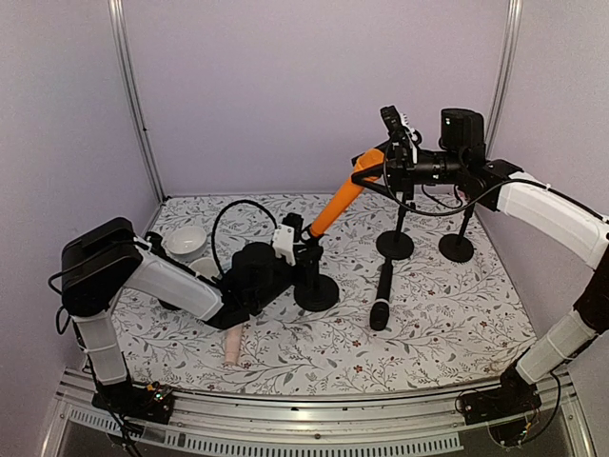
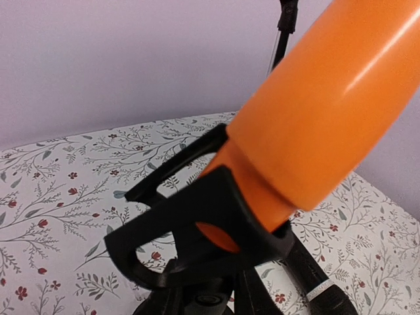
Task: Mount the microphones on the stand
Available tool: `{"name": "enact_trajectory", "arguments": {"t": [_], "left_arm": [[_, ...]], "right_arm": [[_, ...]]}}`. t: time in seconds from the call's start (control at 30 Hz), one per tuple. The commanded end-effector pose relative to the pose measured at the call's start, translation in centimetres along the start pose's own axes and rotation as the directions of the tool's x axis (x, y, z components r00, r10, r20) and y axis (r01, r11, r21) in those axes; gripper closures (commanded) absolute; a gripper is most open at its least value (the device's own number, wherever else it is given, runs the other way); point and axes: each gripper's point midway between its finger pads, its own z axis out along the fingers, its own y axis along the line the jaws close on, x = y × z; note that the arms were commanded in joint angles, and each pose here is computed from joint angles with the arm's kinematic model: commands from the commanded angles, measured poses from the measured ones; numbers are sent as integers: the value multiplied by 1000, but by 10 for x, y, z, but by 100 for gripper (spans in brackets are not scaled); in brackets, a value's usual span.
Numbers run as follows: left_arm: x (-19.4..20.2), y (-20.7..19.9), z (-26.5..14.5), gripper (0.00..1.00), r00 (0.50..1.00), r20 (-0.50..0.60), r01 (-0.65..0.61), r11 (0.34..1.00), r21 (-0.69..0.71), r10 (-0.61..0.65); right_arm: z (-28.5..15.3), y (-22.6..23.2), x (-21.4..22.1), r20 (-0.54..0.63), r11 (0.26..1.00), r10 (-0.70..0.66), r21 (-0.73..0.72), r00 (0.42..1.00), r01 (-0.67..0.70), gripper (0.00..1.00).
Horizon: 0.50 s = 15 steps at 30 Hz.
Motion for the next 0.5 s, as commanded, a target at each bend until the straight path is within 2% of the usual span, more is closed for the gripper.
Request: {"name": "enact_trajectory", "arguments": {"t": [0.0, 0.27, 0.47], "left_arm": [[-50, -8, 0, 100, 990, 131, 50, 998, 28, -53], [-51, -8, 2, 100, 991, 127, 32, 999, 19, -34], [-50, -11, 4, 100, 992, 124, 8, 1000, 21, -11]], "right_arm": [[2, 6, 15, -8, 1000, -31, 5, 999, 31, 100], [0, 29, 52, -74, 995, -81, -64, 994, 76, 100], [1, 31, 53, -128, 996, -90, -29, 988, 87, 100]]}}
